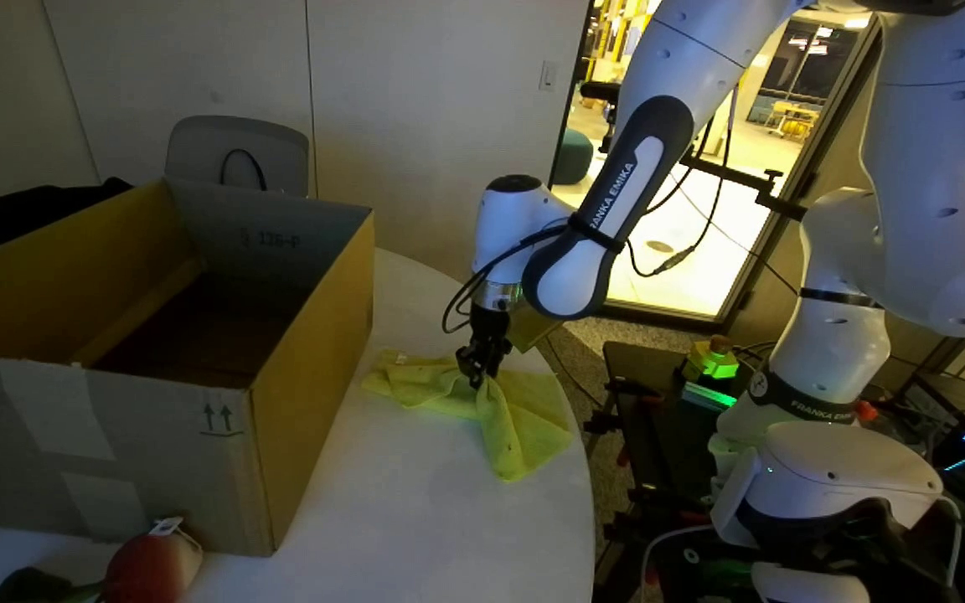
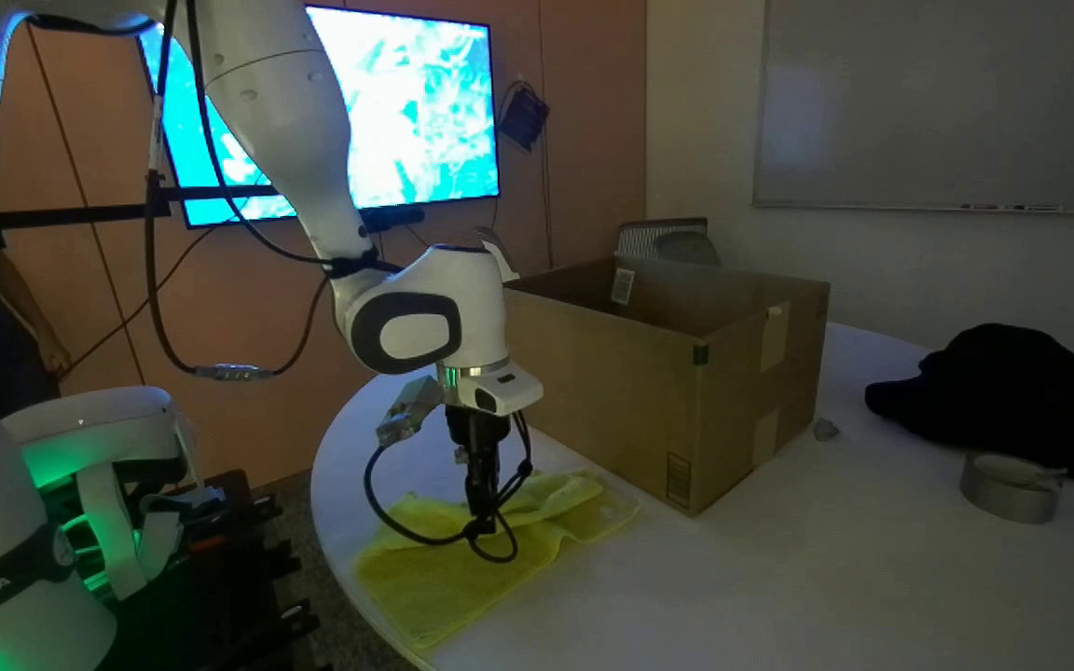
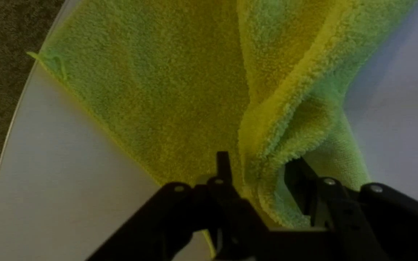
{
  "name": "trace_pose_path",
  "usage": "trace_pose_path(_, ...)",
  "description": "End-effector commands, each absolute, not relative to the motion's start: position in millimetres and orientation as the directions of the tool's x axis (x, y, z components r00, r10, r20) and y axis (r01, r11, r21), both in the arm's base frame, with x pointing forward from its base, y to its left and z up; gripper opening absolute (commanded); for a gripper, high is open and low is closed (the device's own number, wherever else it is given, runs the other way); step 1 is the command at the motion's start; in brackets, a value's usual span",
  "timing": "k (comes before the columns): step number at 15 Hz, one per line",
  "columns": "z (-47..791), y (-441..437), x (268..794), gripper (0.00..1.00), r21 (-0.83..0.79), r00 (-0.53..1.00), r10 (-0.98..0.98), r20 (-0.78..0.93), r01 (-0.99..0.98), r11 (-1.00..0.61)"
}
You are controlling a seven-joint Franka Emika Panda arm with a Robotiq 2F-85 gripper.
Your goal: Pick up the marker and wrap it on the cloth, the pick up the cloth and put it in the box
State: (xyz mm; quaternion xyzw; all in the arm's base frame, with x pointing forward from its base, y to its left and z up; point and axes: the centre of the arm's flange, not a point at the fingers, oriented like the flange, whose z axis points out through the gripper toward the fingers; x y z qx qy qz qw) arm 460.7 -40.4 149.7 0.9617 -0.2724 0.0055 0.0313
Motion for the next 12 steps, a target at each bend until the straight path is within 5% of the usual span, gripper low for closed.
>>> trace_pose_path(1, 160, -39, 455, 0.76, 0.043, 0.833, -0.552, 0.036, -0.554, -0.832)
trace_pose_path(4, 173, -43, 443, 0.98, 0.044, 0.829, -0.556, 0.063, -0.559, -0.828)
trace_pose_path(12, 178, -53, 399, 1.00, 0.052, 0.871, -0.491, 0.006, -0.491, -0.870)
